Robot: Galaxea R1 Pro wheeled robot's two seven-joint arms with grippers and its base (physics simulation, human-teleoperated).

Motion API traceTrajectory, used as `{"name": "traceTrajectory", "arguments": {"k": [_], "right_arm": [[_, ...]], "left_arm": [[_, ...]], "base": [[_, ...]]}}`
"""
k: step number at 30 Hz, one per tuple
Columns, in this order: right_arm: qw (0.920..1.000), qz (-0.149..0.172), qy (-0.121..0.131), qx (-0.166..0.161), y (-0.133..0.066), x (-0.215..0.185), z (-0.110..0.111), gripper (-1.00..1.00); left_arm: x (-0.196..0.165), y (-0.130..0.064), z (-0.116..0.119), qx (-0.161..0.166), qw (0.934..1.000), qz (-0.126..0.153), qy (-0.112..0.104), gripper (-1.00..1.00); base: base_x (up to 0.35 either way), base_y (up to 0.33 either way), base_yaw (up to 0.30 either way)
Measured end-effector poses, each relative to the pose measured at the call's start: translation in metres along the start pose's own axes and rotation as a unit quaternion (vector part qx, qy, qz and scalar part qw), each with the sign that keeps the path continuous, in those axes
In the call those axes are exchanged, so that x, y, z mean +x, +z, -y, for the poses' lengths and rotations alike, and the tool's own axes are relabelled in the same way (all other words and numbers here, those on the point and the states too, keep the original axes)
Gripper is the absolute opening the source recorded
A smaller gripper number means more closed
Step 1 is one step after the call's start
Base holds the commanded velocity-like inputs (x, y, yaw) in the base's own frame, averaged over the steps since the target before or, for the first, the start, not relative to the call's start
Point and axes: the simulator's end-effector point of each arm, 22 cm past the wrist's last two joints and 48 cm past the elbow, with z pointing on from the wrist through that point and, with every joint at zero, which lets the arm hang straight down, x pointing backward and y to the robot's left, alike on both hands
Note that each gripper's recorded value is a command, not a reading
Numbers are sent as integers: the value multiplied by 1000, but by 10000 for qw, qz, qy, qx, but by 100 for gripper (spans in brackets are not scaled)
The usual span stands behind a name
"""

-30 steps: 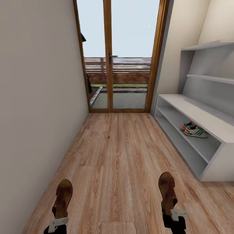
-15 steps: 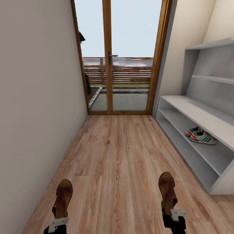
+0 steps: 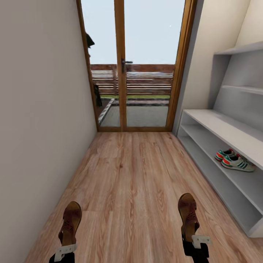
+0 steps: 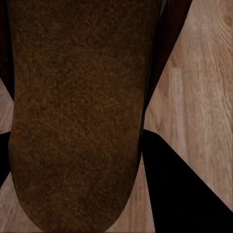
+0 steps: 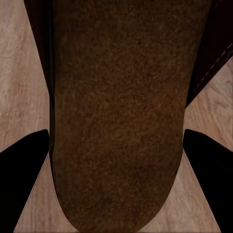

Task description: Pick up the two gym shoes and the two sandals from the corridor floor and place them onto the hallstand (shoe rack) in the corridor, making sure they are on the rack and not on the floor. Arrange them so the two gym shoes are next to each other and the two sandals are next to each other.

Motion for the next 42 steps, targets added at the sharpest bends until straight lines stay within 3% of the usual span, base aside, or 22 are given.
{"name": "traceTrajectory", "arguments": {"k": [42], "right_arm": [[10000, -5, -2, -1, 0, 1, 0, -100]], "left_arm": [[0, 0, 0, 0, 10000, 0, 0, -100]], "base": [[340, 0, 0]]}}
